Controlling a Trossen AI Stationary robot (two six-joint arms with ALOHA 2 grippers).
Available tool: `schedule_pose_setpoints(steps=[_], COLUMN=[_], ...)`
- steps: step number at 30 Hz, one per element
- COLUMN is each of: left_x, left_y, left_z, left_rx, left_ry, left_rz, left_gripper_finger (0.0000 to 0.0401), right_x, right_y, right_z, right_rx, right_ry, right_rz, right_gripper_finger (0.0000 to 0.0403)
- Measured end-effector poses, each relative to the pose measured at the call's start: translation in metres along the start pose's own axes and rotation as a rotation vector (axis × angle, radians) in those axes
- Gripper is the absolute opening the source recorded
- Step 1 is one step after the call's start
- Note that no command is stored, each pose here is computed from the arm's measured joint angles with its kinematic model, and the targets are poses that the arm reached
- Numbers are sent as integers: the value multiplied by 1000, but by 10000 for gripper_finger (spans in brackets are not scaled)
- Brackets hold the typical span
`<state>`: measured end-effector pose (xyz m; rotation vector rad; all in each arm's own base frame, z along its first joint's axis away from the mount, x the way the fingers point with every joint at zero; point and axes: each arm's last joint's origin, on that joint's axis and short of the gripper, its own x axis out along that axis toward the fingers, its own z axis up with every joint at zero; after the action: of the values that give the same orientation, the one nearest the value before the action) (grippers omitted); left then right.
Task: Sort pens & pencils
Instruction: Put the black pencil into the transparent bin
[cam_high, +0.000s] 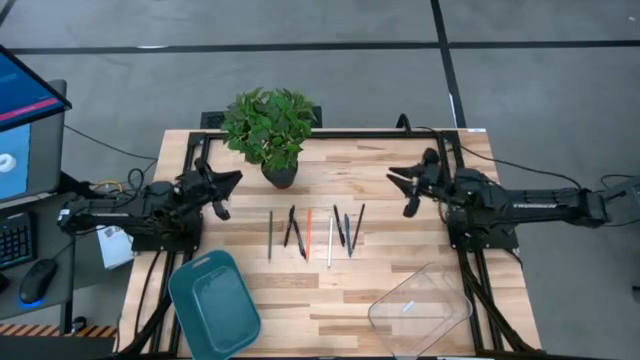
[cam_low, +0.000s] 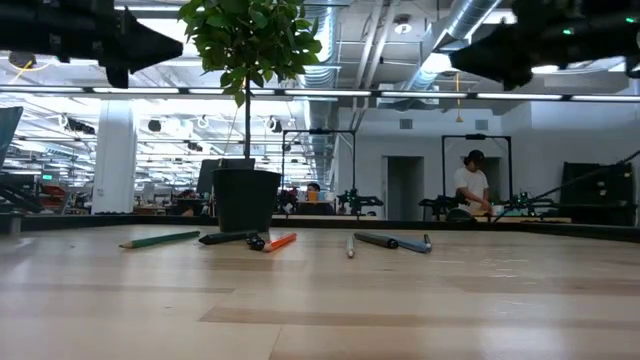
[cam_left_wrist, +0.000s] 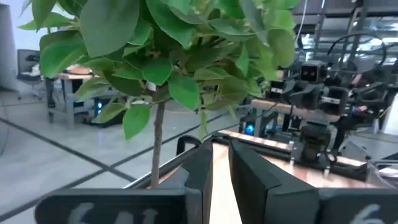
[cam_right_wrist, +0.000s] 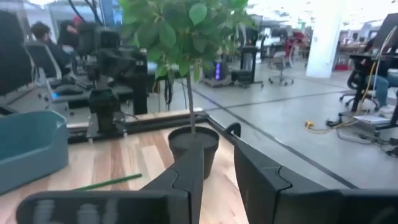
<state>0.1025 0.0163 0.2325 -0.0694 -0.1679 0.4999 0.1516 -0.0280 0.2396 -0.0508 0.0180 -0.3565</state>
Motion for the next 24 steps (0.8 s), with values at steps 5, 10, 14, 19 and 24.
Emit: schedule_pose_setpoints(steps=[5, 10, 14, 19, 24], left_x=[16, 37, 54, 68, 75], left_y=[-1, -6, -9, -14, -18], left_z=[-3, -4, 5, 12, 4], left_rx=[36, 66, 85, 131, 180], left_ry=[90, 195, 301, 495, 691], left_rz=[3, -71, -53, -77, -126], left_gripper_finger=[43, 43, 43, 43, 43], right_x=[31, 58, 73, 79, 77], right_y=[-3, -5, -6, -5, -2], right_z=[2, -3, -7, -19, -33], right_rx=[1, -7, 7, -20, -41], right_ry=[108, 203, 295, 390, 508], right_rz=[3, 3, 116, 198, 280], right_gripper_finger=[113, 113, 113, 113, 113])
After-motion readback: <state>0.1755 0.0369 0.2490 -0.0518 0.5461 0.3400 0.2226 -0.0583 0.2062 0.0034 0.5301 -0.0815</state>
